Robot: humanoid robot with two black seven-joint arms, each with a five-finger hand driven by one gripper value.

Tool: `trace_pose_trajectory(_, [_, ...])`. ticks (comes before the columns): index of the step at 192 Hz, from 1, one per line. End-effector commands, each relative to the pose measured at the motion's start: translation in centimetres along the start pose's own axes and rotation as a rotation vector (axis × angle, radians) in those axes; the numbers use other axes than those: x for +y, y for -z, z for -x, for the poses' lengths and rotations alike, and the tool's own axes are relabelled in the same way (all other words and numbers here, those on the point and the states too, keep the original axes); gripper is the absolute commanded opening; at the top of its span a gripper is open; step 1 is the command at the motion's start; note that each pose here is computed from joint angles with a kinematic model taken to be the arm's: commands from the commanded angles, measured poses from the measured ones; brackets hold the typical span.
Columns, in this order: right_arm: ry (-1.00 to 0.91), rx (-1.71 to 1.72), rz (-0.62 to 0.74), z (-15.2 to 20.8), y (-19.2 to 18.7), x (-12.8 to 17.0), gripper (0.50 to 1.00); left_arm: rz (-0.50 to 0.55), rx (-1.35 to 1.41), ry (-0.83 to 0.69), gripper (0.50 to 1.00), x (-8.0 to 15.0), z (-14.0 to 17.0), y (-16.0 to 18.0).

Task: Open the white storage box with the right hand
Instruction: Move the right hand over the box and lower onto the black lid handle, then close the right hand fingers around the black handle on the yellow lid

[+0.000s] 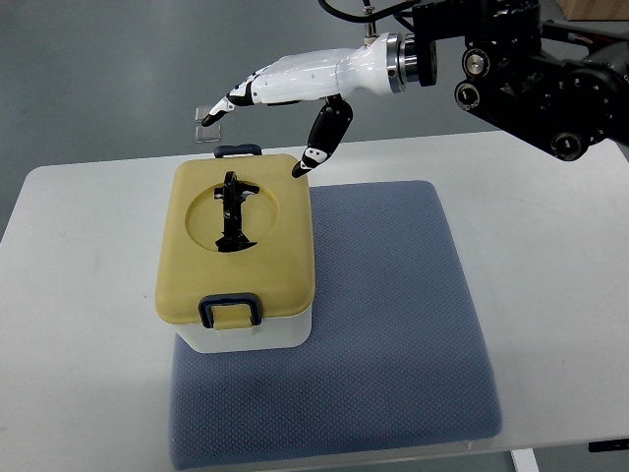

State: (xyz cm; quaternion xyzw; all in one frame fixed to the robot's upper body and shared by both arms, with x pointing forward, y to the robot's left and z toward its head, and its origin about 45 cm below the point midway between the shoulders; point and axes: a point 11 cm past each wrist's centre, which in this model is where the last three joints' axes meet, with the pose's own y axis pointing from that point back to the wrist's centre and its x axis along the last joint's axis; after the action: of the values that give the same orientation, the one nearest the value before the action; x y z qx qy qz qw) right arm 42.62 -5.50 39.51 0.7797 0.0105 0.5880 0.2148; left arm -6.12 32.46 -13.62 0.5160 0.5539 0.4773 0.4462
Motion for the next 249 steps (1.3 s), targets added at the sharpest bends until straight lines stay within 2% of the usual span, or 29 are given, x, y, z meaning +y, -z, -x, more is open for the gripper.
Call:
trace_pose_trajectory(1, [0.076, 0.104, -0.022, -0.6, 1.9, -2.0, 0.905, 0.000, 0.001, 0.000, 1.000, 0.0, 0.0, 0.0])
trace_pose_trajectory(57, [0.196, 0.286, -0.036, 0.4, 3.9, -5.4, 0.905, 0.000, -0.001, 0.000, 1.000, 0.0, 0.0, 0.0])
trace_pose_trajectory(120, [0.169, 0.300, -0.049, 1.2, 4.0, -6.4, 0.901, 0.000, -0.001, 0.000, 1.000, 0.0, 0.0, 0.0])
trace_pose_trajectory(142, [0.159, 0.293, -0.048, 1.6, 3.7, -6.7, 0.870, 0.000, 0.001, 0.000, 1.000, 0.0, 0.0, 0.0])
trace_pose_trajectory(165, [0.154, 0.286, -0.043, 1.8, 3.5, -6.7, 0.864, 0.000, -0.001, 0.000, 1.000, 0.0, 0.0, 0.0])
trace_pose_trajectory(201, [0.155, 0.278, -0.036, 2.1, 3.1, -6.6, 0.817, 0.000, -0.001, 0.000, 1.000, 0.0, 0.0, 0.0])
trace_pose_trajectory(215, [0.156, 0.275, -0.038, 2.2, 3.2, -6.7, 0.778, 0.000, -0.001, 0.000, 1.000, 0.0, 0.0, 0.0])
trace_pose_trajectory(225, [0.156, 0.273, -0.038, 2.3, 3.1, -6.7, 0.725, 0.000, 0.001, 0.000, 1.000, 0.0, 0.0, 0.0])
trace_pose_trajectory(249, [0.149, 0.275, -0.039, 2.3, 3.0, -6.6, 0.658, 0.000, 0.001, 0.000, 1.000, 0.0, 0.0, 0.0])
